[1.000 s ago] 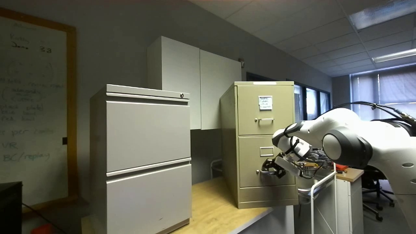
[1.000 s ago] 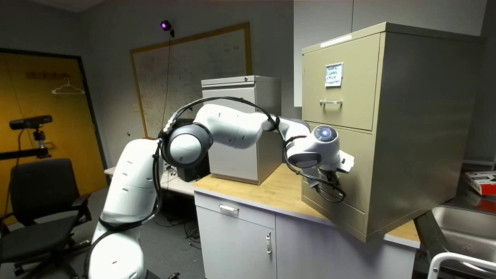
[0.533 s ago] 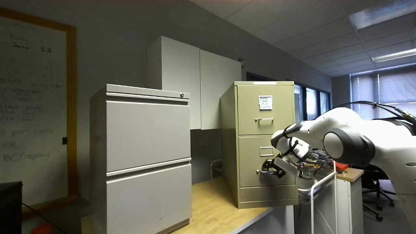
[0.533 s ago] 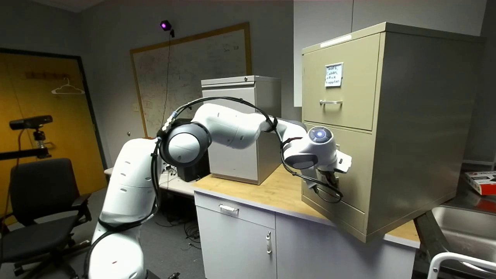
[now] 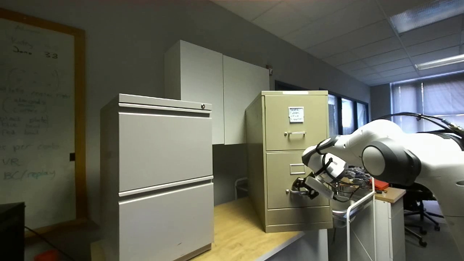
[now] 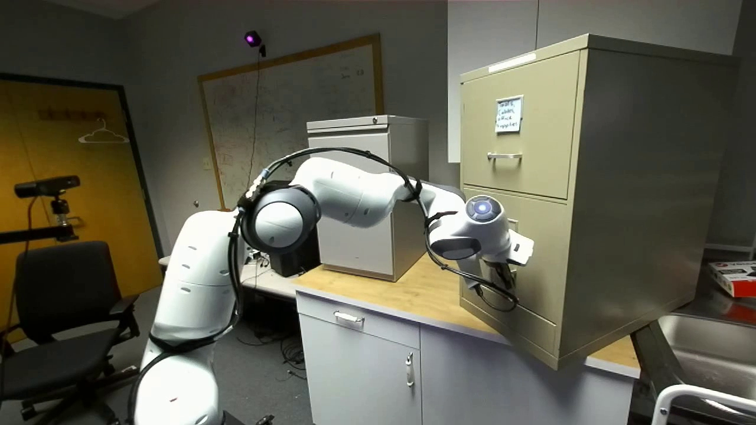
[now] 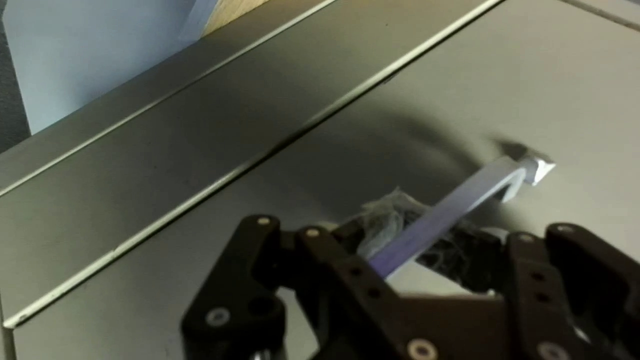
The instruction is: Pull the bottom drawer of the right cabinet
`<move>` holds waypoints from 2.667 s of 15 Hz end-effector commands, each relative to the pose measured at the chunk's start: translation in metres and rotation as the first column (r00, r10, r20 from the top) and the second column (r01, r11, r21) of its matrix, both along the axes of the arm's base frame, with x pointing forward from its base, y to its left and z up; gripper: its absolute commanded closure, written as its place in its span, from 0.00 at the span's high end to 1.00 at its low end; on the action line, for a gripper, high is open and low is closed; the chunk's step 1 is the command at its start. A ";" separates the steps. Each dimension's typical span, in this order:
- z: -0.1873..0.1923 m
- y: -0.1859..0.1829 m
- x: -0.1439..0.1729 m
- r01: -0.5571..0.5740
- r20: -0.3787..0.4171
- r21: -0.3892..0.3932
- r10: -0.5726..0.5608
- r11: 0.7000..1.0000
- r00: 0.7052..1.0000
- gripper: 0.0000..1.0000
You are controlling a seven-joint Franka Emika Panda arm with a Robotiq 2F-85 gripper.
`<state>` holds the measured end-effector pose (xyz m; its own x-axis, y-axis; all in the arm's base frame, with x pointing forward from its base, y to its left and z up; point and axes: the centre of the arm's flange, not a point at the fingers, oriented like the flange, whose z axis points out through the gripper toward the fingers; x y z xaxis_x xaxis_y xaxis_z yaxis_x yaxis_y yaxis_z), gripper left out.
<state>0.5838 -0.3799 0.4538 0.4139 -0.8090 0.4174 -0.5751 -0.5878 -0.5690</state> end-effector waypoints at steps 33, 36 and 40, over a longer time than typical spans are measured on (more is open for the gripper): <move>-0.069 0.169 -0.243 -0.099 0.037 0.106 0.095 0.990 0.995 0.02; -0.074 0.184 -0.268 -0.123 0.034 0.101 0.121 0.987 0.992 0.02; -0.081 0.199 -0.301 -0.133 0.020 0.090 0.132 0.987 0.991 0.02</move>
